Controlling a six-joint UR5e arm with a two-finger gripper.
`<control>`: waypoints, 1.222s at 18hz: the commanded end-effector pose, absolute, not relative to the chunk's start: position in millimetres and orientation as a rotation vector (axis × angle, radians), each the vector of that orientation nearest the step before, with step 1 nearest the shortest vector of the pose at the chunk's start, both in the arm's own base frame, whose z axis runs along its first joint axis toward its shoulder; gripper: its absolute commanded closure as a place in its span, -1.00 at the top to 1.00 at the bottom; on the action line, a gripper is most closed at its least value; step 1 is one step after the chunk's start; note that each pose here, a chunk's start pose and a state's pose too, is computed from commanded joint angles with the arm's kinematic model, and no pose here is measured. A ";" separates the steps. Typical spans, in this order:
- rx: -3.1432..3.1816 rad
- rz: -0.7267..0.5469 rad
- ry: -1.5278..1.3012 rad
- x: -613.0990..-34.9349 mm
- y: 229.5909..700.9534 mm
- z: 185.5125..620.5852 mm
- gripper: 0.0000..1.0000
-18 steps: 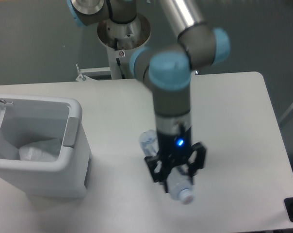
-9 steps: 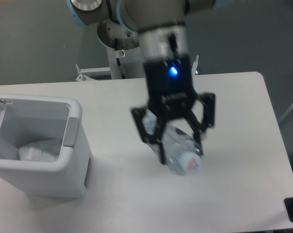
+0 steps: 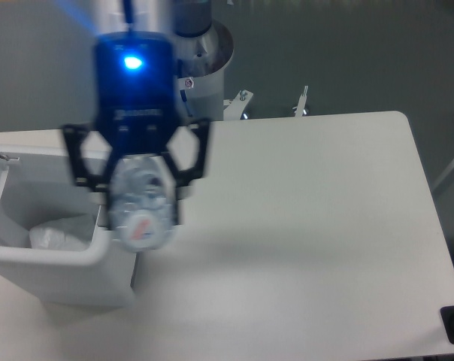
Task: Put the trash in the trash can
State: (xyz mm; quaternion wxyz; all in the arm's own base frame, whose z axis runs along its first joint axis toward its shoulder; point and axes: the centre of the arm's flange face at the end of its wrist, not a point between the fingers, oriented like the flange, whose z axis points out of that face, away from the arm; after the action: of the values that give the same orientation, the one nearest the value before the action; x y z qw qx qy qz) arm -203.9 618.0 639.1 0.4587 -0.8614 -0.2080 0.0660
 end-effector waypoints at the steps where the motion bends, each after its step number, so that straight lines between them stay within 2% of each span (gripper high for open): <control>1: -2.128 0.151 -0.500 -194.8 621.8 637.1 0.34; 10: -2.271 0.068 -0.474 -155.5 650.3 559.9 0.36; 13: -2.279 0.065 -0.479 -155.4 650.2 555.0 0.50; 14: -2.281 0.063 -0.477 -155.2 650.2 554.2 0.66; 15: -2.292 0.062 -0.473 -153.6 649.2 548.9 0.67; 16: -2.301 0.069 -0.463 -153.0 645.5 547.3 0.89; 17: -2.312 0.090 -0.430 -150.6 639.0 547.4 1.00; 20: -2.333 0.168 -0.310 -155.6 621.8 552.2 1.00; 22: -2.319 0.275 -0.329 -207.3 592.4 568.5 1.00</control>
State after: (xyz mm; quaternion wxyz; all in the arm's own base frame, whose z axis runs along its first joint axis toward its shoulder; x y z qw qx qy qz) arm -207.3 592.4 568.5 0.3817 -0.9089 -0.1291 0.1079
